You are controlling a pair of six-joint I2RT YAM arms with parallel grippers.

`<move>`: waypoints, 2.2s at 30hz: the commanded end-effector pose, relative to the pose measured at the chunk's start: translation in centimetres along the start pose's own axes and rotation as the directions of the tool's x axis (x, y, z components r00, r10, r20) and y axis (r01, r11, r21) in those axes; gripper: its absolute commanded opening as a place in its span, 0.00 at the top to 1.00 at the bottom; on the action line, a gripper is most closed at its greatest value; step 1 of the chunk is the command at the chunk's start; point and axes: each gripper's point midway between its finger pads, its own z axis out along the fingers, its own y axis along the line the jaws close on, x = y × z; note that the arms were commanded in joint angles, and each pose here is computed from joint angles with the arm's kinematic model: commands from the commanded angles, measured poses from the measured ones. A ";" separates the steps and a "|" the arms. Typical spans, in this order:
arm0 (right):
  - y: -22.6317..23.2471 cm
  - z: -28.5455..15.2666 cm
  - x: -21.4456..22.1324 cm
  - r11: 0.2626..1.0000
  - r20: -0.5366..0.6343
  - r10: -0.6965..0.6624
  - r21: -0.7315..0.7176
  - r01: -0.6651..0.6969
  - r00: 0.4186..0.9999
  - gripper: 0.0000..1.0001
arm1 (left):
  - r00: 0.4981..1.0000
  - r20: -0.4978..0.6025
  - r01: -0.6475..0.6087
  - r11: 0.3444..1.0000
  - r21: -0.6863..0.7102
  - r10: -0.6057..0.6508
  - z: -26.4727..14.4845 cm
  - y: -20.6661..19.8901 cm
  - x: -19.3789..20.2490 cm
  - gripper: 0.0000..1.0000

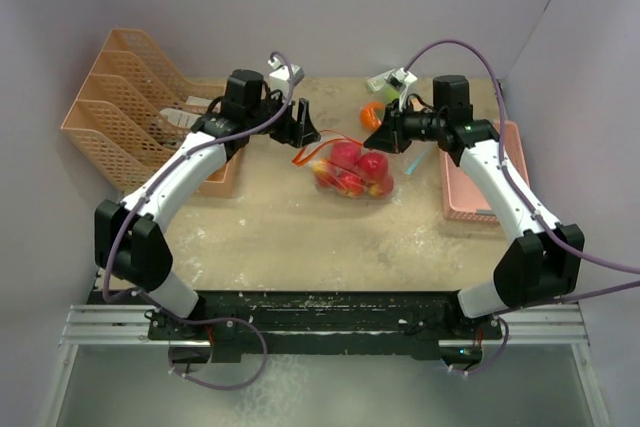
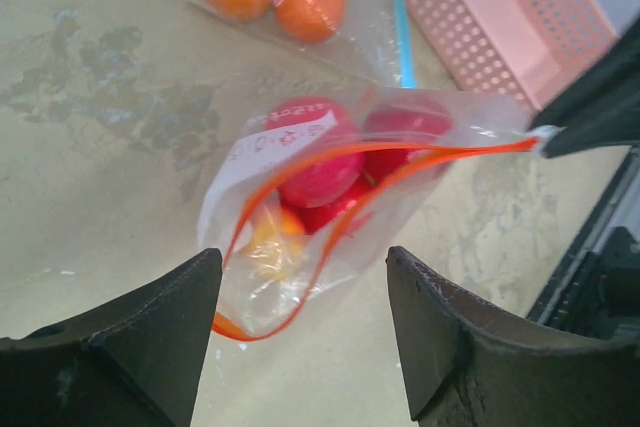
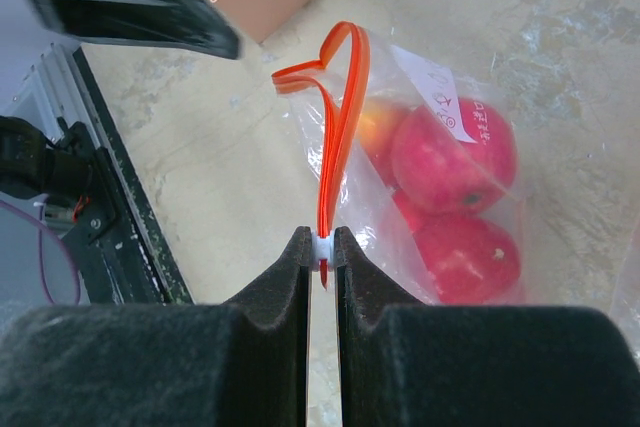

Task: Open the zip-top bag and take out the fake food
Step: Open the zipper of the food storage bag at the center of the board.

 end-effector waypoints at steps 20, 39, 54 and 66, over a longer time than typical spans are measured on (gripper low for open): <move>2.7 -1.5 -1.4 0.997 0.062 -0.047 -0.062 0.051 0.997 1.00 | 0.995 -0.068 -0.061 0.994 0.087 0.067 6.7 2.2 0.1 0.70; 1.7 2.4 -6.8 0.998 0.098 -0.008 -0.065 0.015 0.995 1.00 | 0.993 0.081 -0.073 0.980 -0.184 0.089 -4.4 0.3 -5.9 1.00; 0.2 9.1 -6.4 0.995 0.040 0.080 0.058 -0.082 0.996 0.65 | 0.999 0.039 0.019 0.981 -0.192 -0.012 -5.3 -1.7 -0.8 1.00; 0.5 2.9 -7.1 0.963 0.193 0.066 0.243 -0.113 0.979 0.81 | 0.993 0.034 0.119 0.980 -0.161 -0.115 -1.4 -2.5 0.5 1.00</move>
